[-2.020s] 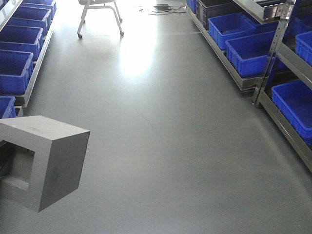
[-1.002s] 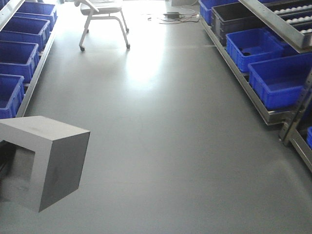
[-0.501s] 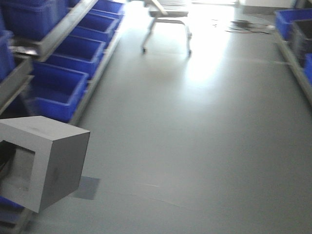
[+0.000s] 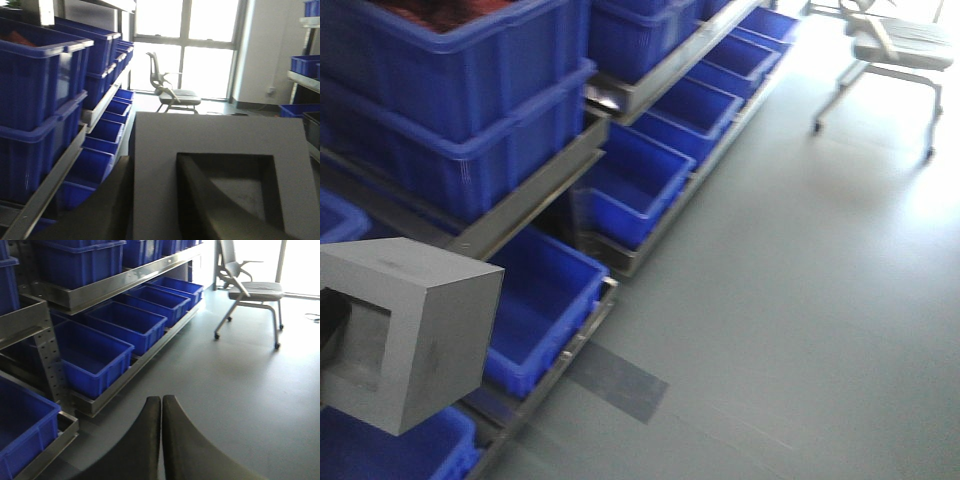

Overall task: Sort gray base to blue bin
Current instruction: 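Drive down the aisle and turn toward the large blue bin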

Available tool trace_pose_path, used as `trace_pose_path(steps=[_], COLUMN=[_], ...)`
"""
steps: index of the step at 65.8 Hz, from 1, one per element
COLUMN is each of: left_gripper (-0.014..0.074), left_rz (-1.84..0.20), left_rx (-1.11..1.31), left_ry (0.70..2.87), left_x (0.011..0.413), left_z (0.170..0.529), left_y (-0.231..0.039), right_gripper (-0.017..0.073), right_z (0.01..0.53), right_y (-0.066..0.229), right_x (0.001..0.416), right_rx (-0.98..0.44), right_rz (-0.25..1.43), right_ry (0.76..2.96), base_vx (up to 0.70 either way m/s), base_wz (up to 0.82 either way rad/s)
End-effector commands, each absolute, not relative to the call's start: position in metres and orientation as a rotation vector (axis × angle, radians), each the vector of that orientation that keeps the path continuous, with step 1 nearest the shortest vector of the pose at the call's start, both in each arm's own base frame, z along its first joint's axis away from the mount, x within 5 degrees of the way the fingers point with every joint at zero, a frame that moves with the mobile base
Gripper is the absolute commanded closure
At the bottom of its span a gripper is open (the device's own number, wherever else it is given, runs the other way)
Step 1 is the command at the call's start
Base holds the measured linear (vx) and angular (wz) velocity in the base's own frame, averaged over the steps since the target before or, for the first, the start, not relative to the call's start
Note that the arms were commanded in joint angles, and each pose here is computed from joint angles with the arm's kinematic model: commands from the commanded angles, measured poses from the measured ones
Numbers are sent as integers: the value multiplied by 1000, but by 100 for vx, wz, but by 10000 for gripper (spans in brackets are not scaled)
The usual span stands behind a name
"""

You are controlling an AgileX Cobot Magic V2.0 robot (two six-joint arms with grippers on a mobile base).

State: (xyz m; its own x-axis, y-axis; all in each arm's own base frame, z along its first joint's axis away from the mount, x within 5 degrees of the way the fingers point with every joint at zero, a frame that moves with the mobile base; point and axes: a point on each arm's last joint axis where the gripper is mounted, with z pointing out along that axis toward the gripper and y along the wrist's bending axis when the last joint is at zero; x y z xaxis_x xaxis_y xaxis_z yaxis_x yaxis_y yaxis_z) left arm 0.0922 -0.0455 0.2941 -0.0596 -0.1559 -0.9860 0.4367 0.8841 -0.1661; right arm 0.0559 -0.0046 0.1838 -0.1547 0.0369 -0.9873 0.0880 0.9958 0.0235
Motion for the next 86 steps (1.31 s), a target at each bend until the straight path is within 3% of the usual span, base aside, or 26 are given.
trace_pose_path(steps=[1,86], left_gripper=[600,600], left_rz=[-497,-497], left_rx=[172,172], left_ry=[1449,1449], left_x=[93,93], left_z=[312,312], left_y=[-42,-42], right_gripper=[564,564], right_z=[189,189], right_y=[-5,-5], right_x=[58,58], right_rx=[81,81], right_rz=[-62,-62], right_ry=[1676,1676], base_vx=[19,16], base_wz=[73,63])
